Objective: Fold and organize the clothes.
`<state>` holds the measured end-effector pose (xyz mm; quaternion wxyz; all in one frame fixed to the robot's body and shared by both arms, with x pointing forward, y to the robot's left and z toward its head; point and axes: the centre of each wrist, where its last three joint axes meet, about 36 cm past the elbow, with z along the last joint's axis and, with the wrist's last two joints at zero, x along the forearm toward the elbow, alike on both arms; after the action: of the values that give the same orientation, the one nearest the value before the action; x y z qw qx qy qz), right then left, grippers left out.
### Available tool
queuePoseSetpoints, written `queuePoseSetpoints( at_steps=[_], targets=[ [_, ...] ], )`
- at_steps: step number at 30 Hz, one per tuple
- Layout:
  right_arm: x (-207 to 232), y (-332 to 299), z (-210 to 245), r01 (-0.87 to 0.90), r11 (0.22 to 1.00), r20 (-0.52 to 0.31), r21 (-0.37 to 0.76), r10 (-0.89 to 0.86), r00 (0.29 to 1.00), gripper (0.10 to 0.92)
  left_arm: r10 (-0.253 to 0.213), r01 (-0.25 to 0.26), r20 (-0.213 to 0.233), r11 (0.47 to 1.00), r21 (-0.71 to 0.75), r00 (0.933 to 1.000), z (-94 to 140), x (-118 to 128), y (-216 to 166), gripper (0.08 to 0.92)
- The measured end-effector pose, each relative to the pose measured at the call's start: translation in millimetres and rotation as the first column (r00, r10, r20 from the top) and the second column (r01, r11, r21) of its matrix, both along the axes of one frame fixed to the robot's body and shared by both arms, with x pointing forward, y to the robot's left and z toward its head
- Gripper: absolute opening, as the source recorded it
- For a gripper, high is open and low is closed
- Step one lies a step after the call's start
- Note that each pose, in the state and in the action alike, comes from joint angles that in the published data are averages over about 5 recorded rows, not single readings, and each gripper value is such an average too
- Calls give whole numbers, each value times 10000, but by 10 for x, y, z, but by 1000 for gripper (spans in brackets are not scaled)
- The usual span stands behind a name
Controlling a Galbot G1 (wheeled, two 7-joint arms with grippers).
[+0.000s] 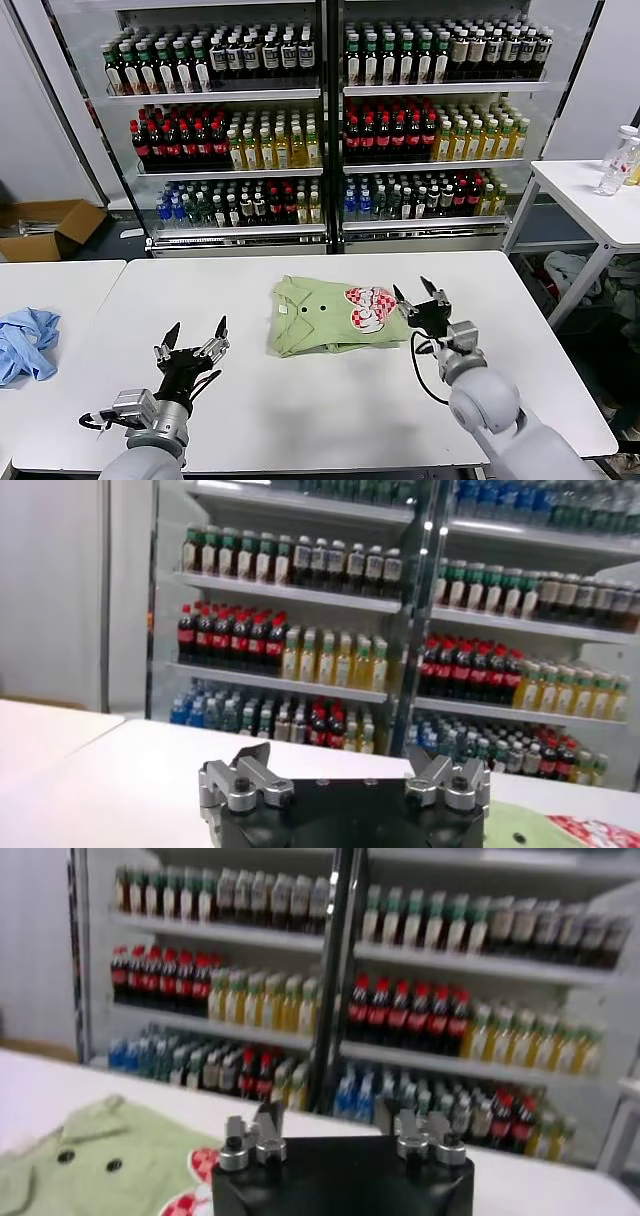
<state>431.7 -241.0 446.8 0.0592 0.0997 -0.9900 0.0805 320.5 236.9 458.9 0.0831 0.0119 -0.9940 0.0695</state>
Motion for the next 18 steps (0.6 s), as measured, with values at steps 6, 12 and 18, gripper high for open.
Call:
queuePoseSetpoints(
  at_steps=[6,12,18],
  targets=[
    [-346,-59,70,374,9993,744,70,-379,9965,798,-320,320,187,9995,8,9993,50,-86,-18,822],
    [-617,-101,128,647,9979,1116,75,-651,9916,822,-608,609,313,9981,-18,9977,98,-160,-42,823],
    [-799,-112,186,803,9967,1345,69,-805,9876,823,-841,841,433,9965,25,9955,138,-224,-56,823]
  ],
)
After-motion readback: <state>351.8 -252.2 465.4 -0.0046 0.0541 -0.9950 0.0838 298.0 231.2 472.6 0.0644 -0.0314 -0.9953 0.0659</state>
